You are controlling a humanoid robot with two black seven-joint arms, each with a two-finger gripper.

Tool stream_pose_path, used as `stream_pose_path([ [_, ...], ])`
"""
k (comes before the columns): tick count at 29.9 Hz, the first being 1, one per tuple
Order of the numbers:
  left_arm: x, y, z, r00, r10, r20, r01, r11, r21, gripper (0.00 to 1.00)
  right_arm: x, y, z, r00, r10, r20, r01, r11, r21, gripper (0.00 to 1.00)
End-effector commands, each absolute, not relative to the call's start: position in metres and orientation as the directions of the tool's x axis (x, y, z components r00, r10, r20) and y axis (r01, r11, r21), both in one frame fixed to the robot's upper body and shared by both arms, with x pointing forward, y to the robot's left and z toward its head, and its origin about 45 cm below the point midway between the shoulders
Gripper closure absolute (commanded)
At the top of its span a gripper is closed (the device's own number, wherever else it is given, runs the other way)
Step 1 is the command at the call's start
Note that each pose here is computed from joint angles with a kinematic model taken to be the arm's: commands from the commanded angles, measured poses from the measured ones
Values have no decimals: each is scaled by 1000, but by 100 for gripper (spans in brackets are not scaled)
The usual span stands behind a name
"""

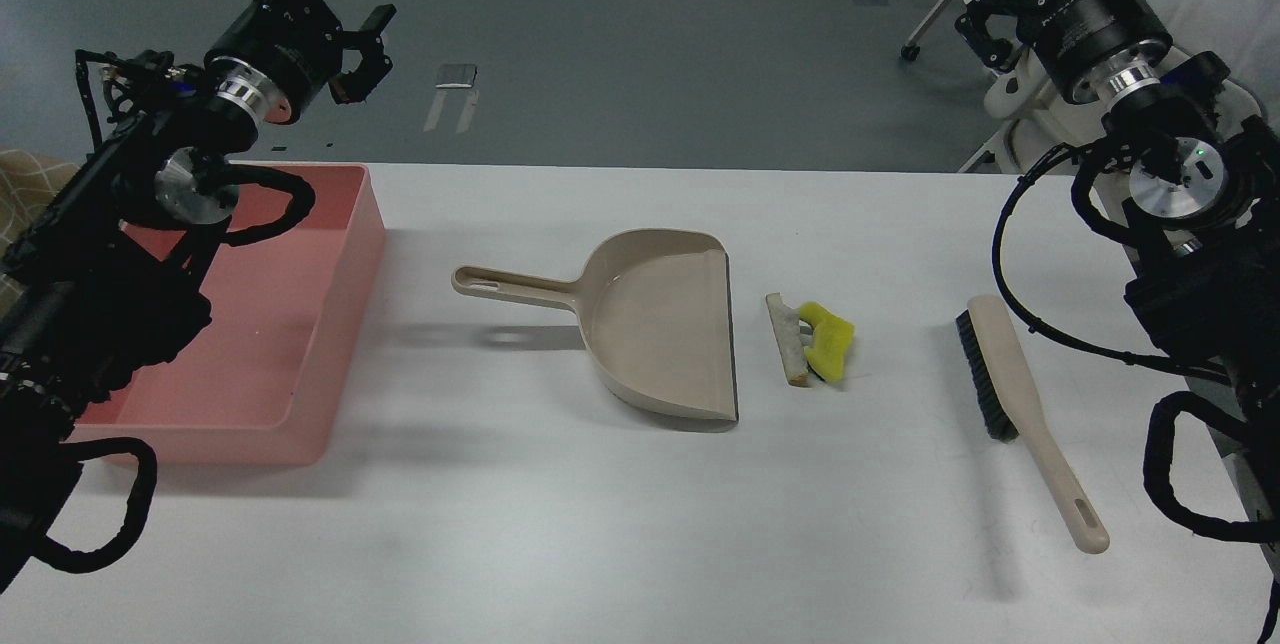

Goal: Sweep and dump garbage into bin

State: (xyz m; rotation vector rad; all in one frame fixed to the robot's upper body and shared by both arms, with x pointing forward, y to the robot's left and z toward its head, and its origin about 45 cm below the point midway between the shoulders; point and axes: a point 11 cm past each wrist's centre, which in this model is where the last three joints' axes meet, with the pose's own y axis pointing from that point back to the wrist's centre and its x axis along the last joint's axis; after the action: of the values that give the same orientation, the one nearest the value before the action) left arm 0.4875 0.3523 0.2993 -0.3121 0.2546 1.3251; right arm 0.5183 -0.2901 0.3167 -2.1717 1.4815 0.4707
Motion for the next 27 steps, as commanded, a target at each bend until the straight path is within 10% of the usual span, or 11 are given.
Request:
stream_pose_path([
  [1, 489, 352, 305, 233, 907, -351, -973, 216, -87, 3, 518, -290, 315, 358, -772, -525, -933, -310, -181, 0],
  [27, 488, 338, 296, 248, 898, -364, -969, 235, -79, 2, 516, -289, 310, 359, -769, -529, -933, -310, -181, 0],
])
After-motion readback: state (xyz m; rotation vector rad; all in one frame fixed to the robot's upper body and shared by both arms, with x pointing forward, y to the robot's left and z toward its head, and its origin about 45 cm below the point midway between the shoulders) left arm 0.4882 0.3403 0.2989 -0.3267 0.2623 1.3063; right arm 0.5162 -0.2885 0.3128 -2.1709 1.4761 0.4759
